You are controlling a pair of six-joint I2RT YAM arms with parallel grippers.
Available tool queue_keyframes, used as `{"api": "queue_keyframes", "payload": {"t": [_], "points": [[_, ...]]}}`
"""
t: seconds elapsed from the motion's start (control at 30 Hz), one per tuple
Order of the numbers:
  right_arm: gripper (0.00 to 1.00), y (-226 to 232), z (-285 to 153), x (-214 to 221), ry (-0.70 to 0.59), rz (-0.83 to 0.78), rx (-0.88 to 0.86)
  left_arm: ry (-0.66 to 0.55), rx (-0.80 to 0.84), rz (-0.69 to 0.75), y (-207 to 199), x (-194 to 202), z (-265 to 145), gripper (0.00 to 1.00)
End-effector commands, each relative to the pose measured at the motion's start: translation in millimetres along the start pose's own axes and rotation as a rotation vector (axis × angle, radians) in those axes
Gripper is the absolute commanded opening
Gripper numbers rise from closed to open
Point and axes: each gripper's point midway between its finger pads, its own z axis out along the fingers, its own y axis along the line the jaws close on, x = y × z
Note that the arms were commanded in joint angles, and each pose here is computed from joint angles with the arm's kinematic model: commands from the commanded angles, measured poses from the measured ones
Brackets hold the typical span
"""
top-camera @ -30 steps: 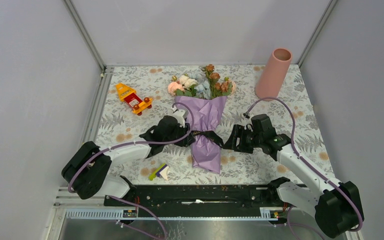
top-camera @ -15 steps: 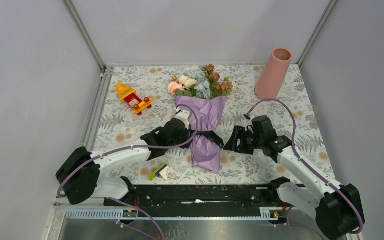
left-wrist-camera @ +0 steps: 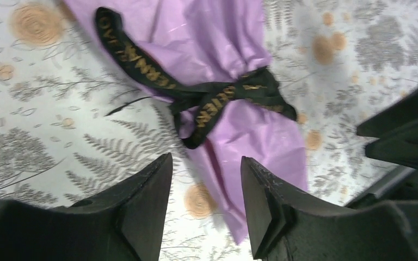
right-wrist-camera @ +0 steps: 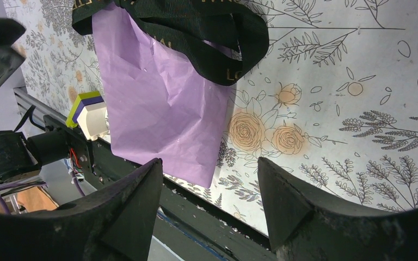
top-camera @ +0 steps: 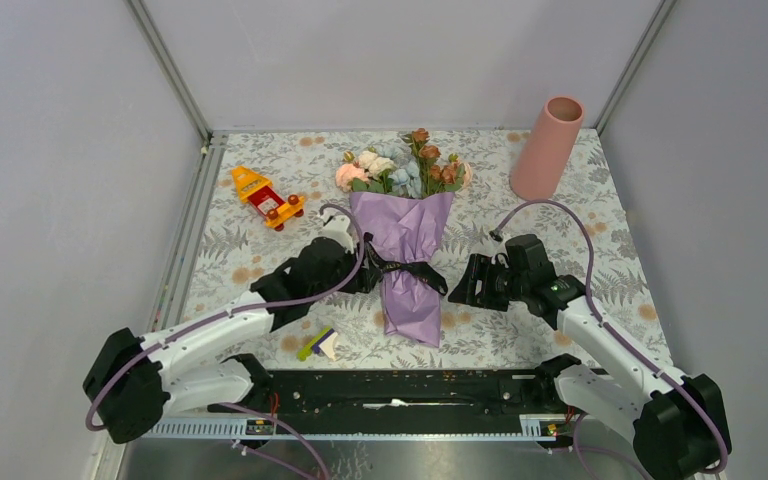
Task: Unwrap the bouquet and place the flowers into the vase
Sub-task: Untie the ribbon from the wrapping paper.
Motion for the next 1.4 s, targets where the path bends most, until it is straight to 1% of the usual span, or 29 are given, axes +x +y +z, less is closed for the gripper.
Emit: {"api": "queue_keyframes", "payload": {"t": [0.0, 0.1, 0.17, 0.3, 0.43, 0.67, 0.73, 0.83, 0.93, 1.0, 1.13, 1.2, 1.37], "points": [[0.7, 3, 0, -7, -0.031, -0.014, -0.004, 0.001, 0.016, 0.033, 14, 0, 13, 0.53], [0.7, 4, 0, -8, -0.031, -0.009, -0.001, -0.01, 0.045, 0.052, 10, -1, 21, 0.53], [0.7, 4, 0, -9, -0.033, -0.005, -0.002, 0.008, 0.026, 0.041, 16, 4, 28, 0.52], [0.7, 4, -1, -8, -0.032, 0.0, 0.003, 0.025, 0.043, 0.016, 14, 11, 39, 0.49], [0.7, 3, -1, -8, -0.029, 0.003, 0.01, 0.04, 0.032, 0.011, 16, 16, 47, 0.44], [0.7, 3, -1, -9, -0.026, 0.002, 0.017, 0.074, 0.104, 0.012, 2, 20, 58, 0.37], [0.7, 3, -1, -9, -0.023, 0.0, 0.019, 0.089, 0.106, 0.007, 1, 22, 62, 0.3], [0.7, 3, -1, -10, -0.028, -0.005, 0.018, 0.093, 0.103, -0.008, -2, 18, 61, 0.15], [0.7, 2, -1, -10, -0.026, -0.01, 0.023, 0.082, 0.095, -0.021, -5, 13, 57, 0.07], [0.7, 1, 0, -9, -0.022, -0.013, 0.026, 0.084, 0.074, -0.016, -6, 11, 53, 0.05], [0.7, -2, 1, -7, -0.012, -0.021, 0.031, 0.115, 0.002, 0.012, -7, 15, 42, 0.03], [0.7, -3, 1, -6, -0.011, -0.03, 0.036, 0.134, -0.041, 0.007, -8, 20, 37, 0.04], [0.7, -6, 2, -4, 0.0, -0.052, 0.042, 0.164, -0.1, -0.052, -9, 32, 27, 0.13]]}}
